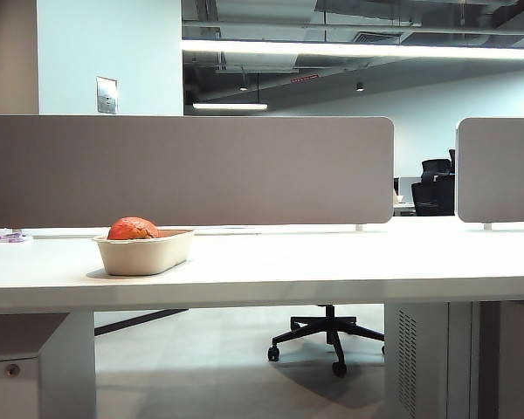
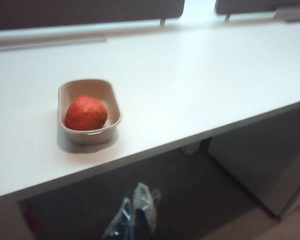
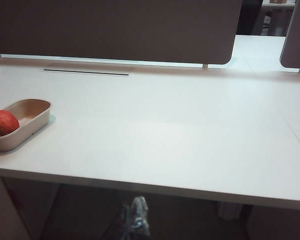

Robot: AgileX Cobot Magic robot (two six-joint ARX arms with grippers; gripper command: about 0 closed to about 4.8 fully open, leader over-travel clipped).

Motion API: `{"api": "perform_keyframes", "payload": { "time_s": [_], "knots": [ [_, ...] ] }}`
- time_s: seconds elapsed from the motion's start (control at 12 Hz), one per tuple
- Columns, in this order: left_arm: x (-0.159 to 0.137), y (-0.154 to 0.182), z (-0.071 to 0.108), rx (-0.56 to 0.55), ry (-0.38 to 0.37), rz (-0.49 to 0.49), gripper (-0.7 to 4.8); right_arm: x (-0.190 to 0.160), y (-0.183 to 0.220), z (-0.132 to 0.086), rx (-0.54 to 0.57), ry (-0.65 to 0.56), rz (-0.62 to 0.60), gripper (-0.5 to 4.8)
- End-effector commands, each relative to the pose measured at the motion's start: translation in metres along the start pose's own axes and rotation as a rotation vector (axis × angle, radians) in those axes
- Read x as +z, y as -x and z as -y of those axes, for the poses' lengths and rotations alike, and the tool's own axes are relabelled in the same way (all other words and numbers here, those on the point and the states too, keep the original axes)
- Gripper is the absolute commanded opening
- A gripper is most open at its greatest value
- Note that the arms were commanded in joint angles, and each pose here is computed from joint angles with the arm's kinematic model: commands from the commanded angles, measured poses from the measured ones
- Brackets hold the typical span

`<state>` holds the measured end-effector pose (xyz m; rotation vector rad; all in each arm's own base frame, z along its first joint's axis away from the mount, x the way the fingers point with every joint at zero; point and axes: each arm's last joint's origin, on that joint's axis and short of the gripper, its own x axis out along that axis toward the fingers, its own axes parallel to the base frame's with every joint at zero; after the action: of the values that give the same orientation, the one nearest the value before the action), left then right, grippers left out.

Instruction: Pick up the orange and place it into the paper lunchbox.

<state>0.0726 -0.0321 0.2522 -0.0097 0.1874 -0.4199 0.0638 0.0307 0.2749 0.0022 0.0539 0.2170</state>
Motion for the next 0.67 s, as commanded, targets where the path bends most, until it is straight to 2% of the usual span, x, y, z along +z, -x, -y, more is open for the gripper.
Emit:
{"api": "perform_keyframes", "payload": {
  "time_s": [0.08,0.17,0.25,0.33,0.42,0.58,0.67],
  "knots": [
    [-0.044,-0.010,-0.004,0.065,0.127,0.149,-0.06,0.004,0.012,0.004,0.008,-0.032,0.070,0.00],
    [-0.046,-0.015,-0.006,0.089,0.126,0.219,-0.06,0.004,0.015,0.006,0.003,-0.037,0.082,0.00],
    [-0.060,-0.021,-0.021,0.185,0.134,0.201,-0.06,0.004,0.015,0.006,0.007,-0.036,0.080,0.00],
    [-0.061,-0.021,-0.023,0.210,0.137,0.202,-0.06,0.004,0.015,0.006,0.007,-0.036,0.080,0.00],
    [-0.064,-0.016,-0.040,0.398,0.154,0.212,-0.06,0.004,0.016,0.006,0.006,-0.038,0.084,0.00],
    [-0.074,-0.018,-0.050,0.482,0.152,0.256,-0.06,0.004,0.016,0.006,0.006,-0.038,0.084,0.00],
    [-0.075,-0.019,-0.049,0.473,0.149,0.264,-0.06,0.004,0.016,0.006,0.007,-0.038,0.084,0.00]
  ]
}}
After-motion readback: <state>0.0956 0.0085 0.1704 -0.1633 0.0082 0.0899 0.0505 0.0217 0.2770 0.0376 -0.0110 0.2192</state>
